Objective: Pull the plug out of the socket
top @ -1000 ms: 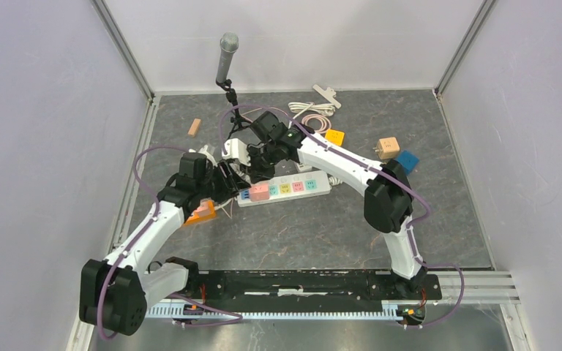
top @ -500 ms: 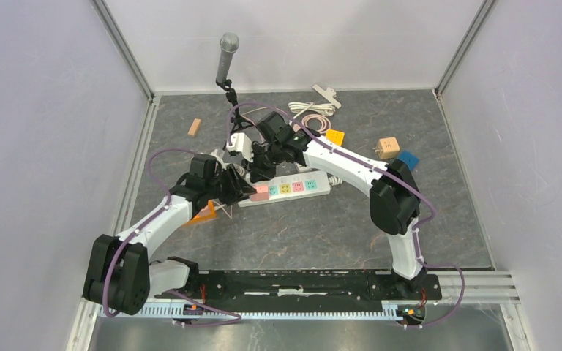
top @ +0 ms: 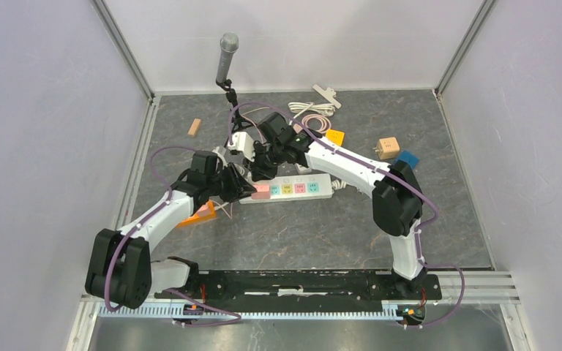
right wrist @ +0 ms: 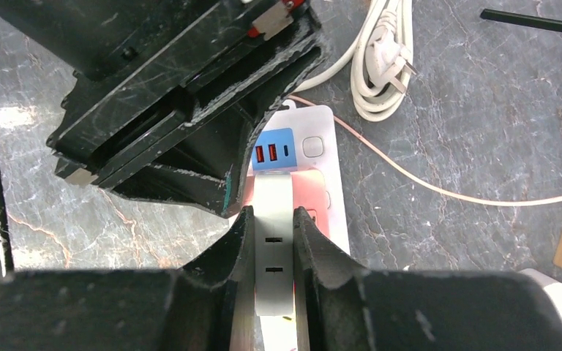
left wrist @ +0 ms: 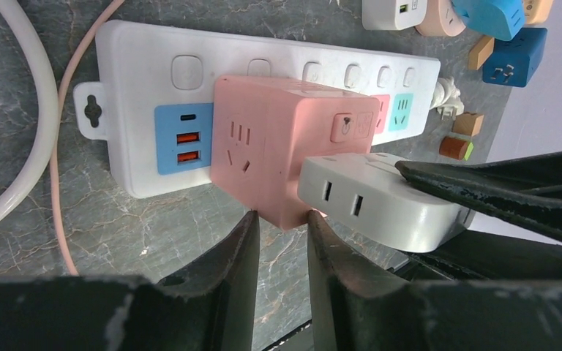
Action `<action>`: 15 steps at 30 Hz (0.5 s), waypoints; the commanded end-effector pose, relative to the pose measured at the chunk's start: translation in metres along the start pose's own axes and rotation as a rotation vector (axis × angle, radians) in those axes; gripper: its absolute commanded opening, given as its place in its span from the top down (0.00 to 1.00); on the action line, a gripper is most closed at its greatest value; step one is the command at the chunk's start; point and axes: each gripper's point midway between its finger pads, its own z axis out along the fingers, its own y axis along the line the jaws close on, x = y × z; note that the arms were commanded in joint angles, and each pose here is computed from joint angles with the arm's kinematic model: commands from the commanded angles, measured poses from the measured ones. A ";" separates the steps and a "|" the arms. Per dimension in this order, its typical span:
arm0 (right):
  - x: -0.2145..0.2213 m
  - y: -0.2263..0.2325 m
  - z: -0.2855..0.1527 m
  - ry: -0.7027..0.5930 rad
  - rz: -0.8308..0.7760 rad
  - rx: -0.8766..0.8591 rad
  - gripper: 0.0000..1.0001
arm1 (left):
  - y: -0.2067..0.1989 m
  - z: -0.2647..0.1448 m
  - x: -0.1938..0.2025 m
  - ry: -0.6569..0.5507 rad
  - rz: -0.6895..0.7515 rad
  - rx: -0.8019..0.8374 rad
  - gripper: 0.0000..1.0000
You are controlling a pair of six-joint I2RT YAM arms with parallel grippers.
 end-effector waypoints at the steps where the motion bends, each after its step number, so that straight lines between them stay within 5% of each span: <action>1: -0.063 -0.011 -0.046 -0.184 -0.142 0.119 1.00 | 0.045 0.004 0.030 0.114 -0.014 -0.181 0.68; 7: -0.070 0.001 -0.051 -0.275 -0.199 0.094 1.00 | 0.048 0.008 0.031 0.138 -0.017 -0.198 0.68; 15: -0.038 -0.002 -0.025 -0.185 -0.146 0.076 1.00 | 0.040 0.013 0.025 0.130 -0.024 -0.174 0.66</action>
